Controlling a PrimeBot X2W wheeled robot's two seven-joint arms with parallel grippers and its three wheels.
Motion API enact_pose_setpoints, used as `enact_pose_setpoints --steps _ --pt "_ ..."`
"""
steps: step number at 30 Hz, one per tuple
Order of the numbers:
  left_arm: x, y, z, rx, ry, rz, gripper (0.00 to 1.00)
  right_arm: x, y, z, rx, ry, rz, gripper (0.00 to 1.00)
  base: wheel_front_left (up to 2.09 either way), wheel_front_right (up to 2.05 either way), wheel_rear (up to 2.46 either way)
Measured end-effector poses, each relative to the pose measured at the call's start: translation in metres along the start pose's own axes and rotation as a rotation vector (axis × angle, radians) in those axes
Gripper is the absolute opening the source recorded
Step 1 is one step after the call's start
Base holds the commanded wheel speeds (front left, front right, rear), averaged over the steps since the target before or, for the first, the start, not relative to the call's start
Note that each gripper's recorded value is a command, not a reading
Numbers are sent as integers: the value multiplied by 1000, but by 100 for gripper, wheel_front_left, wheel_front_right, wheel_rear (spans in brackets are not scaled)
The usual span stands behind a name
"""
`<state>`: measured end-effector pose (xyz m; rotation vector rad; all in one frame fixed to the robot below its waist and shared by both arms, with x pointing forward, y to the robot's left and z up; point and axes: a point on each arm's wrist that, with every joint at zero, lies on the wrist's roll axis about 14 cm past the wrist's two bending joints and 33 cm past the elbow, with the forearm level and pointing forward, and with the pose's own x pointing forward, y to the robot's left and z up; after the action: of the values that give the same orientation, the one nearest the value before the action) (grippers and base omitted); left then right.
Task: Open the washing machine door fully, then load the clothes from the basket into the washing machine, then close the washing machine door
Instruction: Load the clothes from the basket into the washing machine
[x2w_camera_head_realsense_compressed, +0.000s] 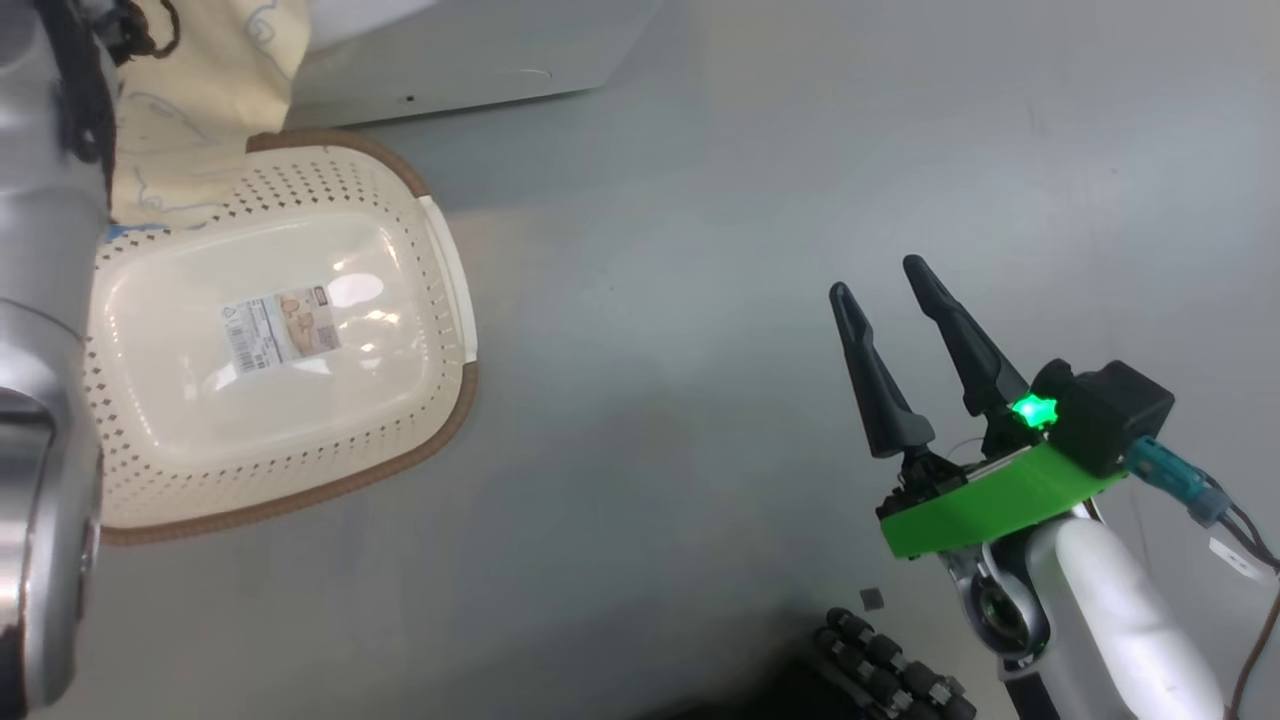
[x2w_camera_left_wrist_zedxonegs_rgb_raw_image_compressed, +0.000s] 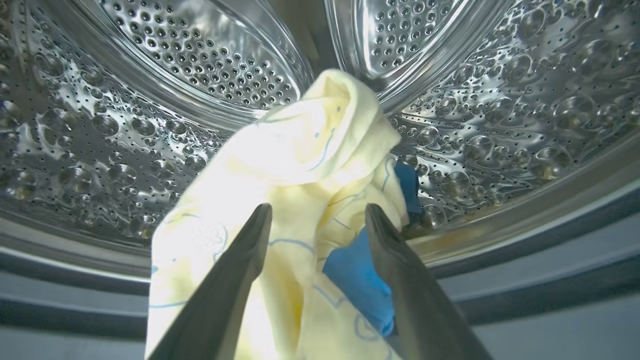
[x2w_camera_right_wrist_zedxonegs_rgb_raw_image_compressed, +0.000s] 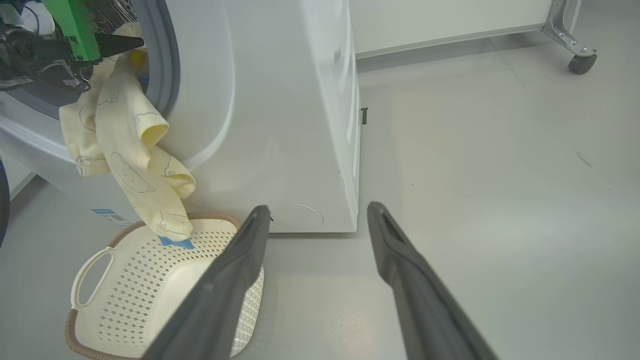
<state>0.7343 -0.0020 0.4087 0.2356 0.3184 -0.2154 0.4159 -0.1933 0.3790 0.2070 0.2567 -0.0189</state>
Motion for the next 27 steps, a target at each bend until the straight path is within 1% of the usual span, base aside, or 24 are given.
enact_pose_setpoints --steps 6,9,14,20,27 --pt "-16 3 9 -43 -28 2 100 6 6 11 -5 -38 24 100 0 0 0" --pt "-25 4 14 -88 -58 -8 100 9 8 17 -7 -55 31 100 0 0 0" --pt "-48 3 8 -116 -72 -36 100 11 14 27 -11 -90 49 100 0 0 0" --pt "-68 17 13 -150 -141 -37 100 15 19 36 -20 -118 66 100 0 0 0" --pt "-104 18 -7 -216 -155 -61 100 9 25 48 -28 -153 80 100 0 0 0"
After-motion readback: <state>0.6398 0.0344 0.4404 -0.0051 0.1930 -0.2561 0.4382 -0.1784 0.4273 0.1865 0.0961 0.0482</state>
